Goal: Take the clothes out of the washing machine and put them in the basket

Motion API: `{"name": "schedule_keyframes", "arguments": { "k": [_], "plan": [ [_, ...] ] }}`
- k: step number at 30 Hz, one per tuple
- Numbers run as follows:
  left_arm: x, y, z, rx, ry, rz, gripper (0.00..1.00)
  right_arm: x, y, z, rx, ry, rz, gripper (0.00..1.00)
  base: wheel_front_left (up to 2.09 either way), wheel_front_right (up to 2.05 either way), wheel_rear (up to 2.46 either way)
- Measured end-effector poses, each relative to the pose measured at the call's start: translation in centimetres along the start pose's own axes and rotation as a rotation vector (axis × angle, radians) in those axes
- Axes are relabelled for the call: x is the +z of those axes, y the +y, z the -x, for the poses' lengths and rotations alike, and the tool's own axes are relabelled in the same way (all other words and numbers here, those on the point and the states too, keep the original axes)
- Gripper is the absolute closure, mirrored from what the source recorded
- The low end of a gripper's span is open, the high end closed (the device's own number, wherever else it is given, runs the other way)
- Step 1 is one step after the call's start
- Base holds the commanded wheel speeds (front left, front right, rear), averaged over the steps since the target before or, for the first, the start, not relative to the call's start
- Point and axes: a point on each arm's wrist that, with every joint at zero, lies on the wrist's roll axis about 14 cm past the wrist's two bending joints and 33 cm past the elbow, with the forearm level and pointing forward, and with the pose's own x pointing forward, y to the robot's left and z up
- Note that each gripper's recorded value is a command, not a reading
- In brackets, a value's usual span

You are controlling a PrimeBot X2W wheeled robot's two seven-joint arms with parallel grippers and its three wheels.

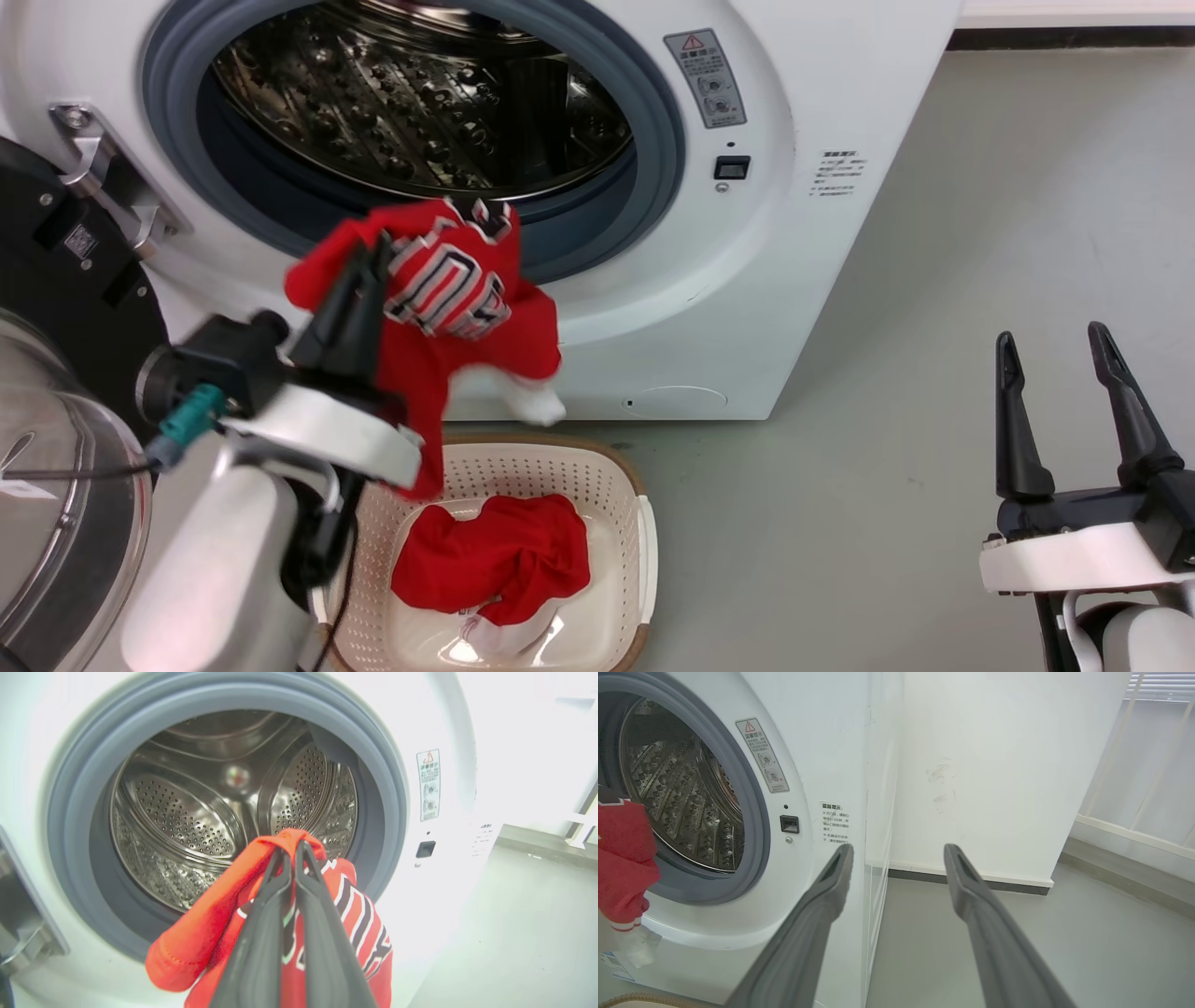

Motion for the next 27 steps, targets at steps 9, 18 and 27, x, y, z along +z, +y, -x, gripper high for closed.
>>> {"name": "schedule_keyframes", "arguments": {
  "k": [9, 18, 27],
  "plan": [
    [-7.1, -1.7, 3.3, -0.015, 0.248, 0.074, 1.0, -2.0, 0.8, -0.7, 0.023, 0.045, -0.002, 0.0, 0.0, 0.0, 0.0],
    [-18.4, -4.4, 6.6, -0.084, 0.582, 0.151, 1.0, -4.8, 0.6, -1.9, 0.022, 0.104, 0.013, 0.0, 0.0, 0.0, 0.0],
    [-27.0, -4.8, 7.3, -0.131, 0.782, 0.141, 1.0, -8.7, -0.1, -3.0, 0.004, 0.178, 0.022, 0.0, 0.0, 0.0, 0.0]
  ]
}}
